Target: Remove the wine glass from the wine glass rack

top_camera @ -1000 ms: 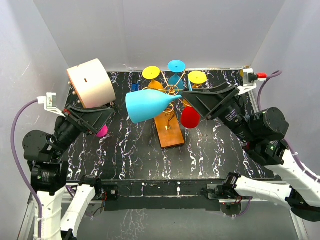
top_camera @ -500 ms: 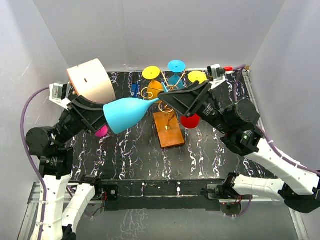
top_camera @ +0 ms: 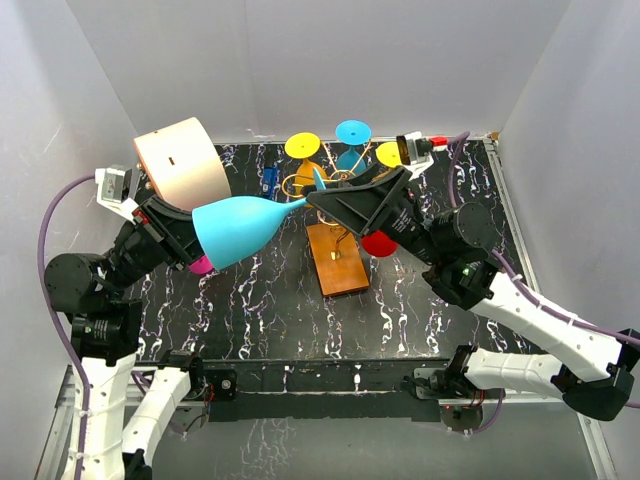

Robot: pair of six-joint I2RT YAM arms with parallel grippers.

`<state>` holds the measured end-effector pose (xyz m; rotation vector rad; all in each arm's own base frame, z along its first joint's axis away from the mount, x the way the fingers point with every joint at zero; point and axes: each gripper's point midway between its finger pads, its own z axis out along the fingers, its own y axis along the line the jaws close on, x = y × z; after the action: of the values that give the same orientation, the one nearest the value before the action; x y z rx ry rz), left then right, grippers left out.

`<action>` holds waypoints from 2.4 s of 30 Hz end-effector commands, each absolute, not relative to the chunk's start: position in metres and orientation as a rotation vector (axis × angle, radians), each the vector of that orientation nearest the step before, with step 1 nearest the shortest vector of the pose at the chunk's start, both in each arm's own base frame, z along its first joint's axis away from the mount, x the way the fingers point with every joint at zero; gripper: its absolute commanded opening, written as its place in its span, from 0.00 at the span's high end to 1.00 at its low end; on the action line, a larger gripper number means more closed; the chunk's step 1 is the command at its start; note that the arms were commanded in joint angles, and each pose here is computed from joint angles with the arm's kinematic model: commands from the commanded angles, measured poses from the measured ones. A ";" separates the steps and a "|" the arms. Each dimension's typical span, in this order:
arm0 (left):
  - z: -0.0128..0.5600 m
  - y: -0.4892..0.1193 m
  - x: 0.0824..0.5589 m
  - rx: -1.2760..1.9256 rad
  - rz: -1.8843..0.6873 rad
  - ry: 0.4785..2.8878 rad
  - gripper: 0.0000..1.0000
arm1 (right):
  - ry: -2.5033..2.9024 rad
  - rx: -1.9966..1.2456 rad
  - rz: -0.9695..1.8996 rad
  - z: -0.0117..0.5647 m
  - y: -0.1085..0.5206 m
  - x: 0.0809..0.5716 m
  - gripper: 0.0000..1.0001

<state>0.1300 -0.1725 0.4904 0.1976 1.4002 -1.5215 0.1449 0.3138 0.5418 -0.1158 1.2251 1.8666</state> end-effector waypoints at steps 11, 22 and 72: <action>0.507 -0.163 0.127 0.165 -1.400 1.361 1.00 | 1.105 -0.016 1.544 0.551 0.261 0.164 0.02; 0.491 -0.140 0.156 -0.035 -1.190 1.481 1.00 | 1.113 0.095 1.328 0.544 0.217 0.179 0.02; 0.178 -0.045 0.289 -0.336 -0.049 2.776 1.00 | 1.303 -0.025 1.041 0.505 0.215 0.196 0.02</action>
<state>0.2809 -0.0470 0.1717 -0.3465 2.8154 -0.0833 0.2007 0.2205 0.4907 -0.0280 1.3532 1.0262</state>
